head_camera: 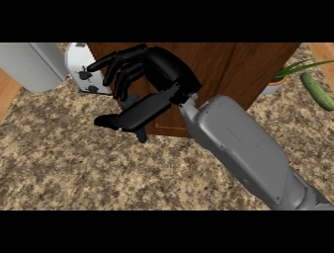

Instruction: Pick up the bottled water, place it into the cabinet and close the cabinet

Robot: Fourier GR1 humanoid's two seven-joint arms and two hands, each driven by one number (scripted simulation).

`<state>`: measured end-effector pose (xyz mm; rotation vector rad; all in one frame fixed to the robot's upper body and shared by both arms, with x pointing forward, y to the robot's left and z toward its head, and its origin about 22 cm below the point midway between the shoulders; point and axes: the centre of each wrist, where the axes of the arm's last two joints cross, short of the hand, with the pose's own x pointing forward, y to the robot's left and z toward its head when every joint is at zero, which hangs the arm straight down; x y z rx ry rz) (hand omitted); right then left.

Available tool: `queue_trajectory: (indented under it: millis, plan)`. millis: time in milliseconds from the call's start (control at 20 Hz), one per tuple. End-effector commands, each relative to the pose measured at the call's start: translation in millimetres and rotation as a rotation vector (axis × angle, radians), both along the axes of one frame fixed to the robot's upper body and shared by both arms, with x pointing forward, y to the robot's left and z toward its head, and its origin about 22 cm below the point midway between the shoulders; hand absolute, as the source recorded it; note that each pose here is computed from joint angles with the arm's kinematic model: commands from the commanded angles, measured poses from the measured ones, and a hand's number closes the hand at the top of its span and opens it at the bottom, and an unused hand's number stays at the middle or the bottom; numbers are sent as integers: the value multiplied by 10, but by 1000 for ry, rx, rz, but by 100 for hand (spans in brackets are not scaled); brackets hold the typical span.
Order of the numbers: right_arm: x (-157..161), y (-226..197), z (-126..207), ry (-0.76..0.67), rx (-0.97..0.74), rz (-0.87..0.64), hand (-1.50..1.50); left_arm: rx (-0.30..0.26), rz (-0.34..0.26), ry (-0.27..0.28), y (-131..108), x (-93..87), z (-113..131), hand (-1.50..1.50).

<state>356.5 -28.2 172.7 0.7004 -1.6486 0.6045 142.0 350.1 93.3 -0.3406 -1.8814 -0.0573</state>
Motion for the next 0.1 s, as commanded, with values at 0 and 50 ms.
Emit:
queue_trajectory:
  millis: [0, 50]
  plan:
    - [405, -507, 164, -37, 23, -276, -150, 1, -15, -11, -51, 52, 35, -150]
    - [448, -580, 304, -38, 13, -277, -150, -15, -13, 17, -57, -15, -60, -150]
